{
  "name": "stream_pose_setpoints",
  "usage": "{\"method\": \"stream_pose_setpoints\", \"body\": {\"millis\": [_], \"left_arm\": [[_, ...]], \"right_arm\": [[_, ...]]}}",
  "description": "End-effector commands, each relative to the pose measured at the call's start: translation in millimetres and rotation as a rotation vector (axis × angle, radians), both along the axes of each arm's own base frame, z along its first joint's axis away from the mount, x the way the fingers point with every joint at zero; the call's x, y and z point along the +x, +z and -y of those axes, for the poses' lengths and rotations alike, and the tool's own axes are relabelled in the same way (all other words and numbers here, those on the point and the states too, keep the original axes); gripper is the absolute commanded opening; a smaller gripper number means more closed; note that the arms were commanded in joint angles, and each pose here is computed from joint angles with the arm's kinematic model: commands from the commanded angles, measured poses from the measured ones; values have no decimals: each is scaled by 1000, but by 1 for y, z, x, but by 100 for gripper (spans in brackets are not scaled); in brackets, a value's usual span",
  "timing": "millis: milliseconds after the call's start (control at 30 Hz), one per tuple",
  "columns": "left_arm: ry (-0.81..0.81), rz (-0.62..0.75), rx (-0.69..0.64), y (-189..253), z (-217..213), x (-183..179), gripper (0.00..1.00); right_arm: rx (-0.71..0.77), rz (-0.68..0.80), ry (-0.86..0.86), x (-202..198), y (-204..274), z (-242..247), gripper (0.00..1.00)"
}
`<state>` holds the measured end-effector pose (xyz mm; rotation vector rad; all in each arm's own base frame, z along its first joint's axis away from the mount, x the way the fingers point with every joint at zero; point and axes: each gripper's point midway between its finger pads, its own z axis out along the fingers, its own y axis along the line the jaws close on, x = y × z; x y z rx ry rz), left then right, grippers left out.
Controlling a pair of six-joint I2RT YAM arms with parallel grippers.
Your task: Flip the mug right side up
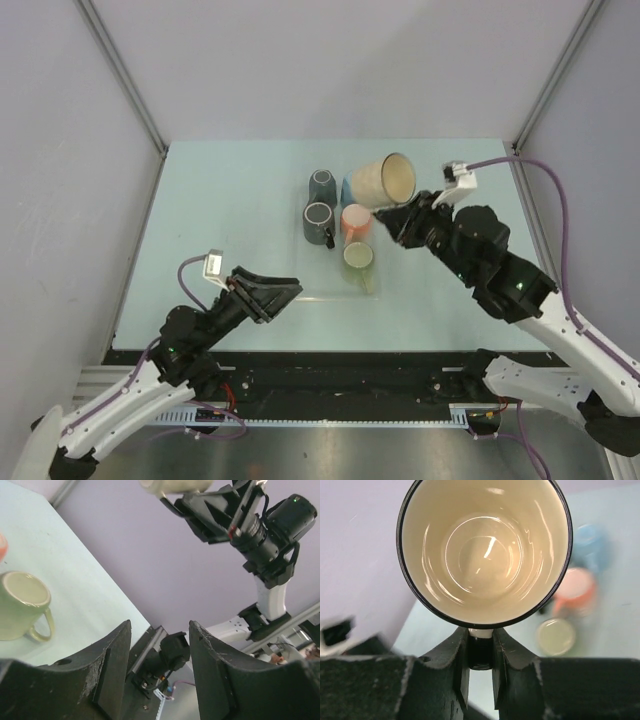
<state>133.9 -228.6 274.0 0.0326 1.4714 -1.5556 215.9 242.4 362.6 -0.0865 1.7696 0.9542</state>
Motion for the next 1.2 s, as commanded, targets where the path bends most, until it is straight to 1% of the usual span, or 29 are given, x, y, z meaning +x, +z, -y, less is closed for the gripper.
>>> {"method": "stream_pose_setpoints", "body": {"millis": [0,33,67,100,133,200,233,300,333,367,400,433,467,533,567,633,667,767,800,867,900,933,1033,1167], "left_arm": [[102,15,52,10,-18,7,54],[138,3,60,8,-23,11,55],[148,4,73,11,-26,11,55],[166,-27,115,0,-27,14,55],[174,-32,124,3,-29,14,55],[193,-69,176,-8,-33,16,54],[202,-70,180,-5,-35,17,54],[218,-93,212,-12,-39,18,54],[228,-91,214,-11,-41,18,54],[236,-95,225,-13,-43,18,54],[247,-99,229,-14,-45,19,54],[263,-105,233,-15,-47,21,54],[272,-112,243,-19,-49,21,54],[284,-117,260,-24,-51,23,54],[287,-123,267,-27,-51,23,54],[292,-130,286,-33,-51,25,54],[296,-133,295,-35,-52,25,54],[303,-149,335,-45,-51,28,54],[306,-151,342,-46,-52,28,54],[311,-158,367,-52,-52,30,53],[314,-155,374,-52,-52,30,53],[320,-154,384,-54,-53,32,53],[346,-161,396,-60,-55,36,53],[356,-168,409,-68,-51,42,53]], "right_arm": [[-234,26,-459,65,7,81,0],[-253,11,-549,80,10,104,0],[-282,-8,-587,89,5,114,0],[-323,-26,-627,103,-5,122,0],[-326,-39,-710,117,-4,146,0],[-344,-68,-755,140,-14,161,0],[-358,-73,-813,151,-15,180,0],[-357,-86,-855,169,-16,196,0],[-366,-108,-873,184,-23,200,0],[-365,-127,-907,192,-26,216,0],[-372,-146,-919,200,-32,221,0],[-398,-185,-934,213,-48,228,0],[-397,-189,-959,223,-46,239,0],[-419,-215,-975,237,-55,248,0],[-450,-243,-991,250,-67,258,0],[-461,-273,-1004,264,-78,268,0],[-474,-313,-999,273,-97,272,0],[-501,-330,-1032,292,-107,291,0],[-530,-354,-1034,302,-123,298,0],[-522,-358,-1018,315,-136,301,0],[-535,-386,-1004,322,-155,299,0],[-514,-394,-1029,328,-156,316,0],[-529,-432,-1004,343,-182,317,0],[-534,-452,-1001,349,-201,317,0]]}}
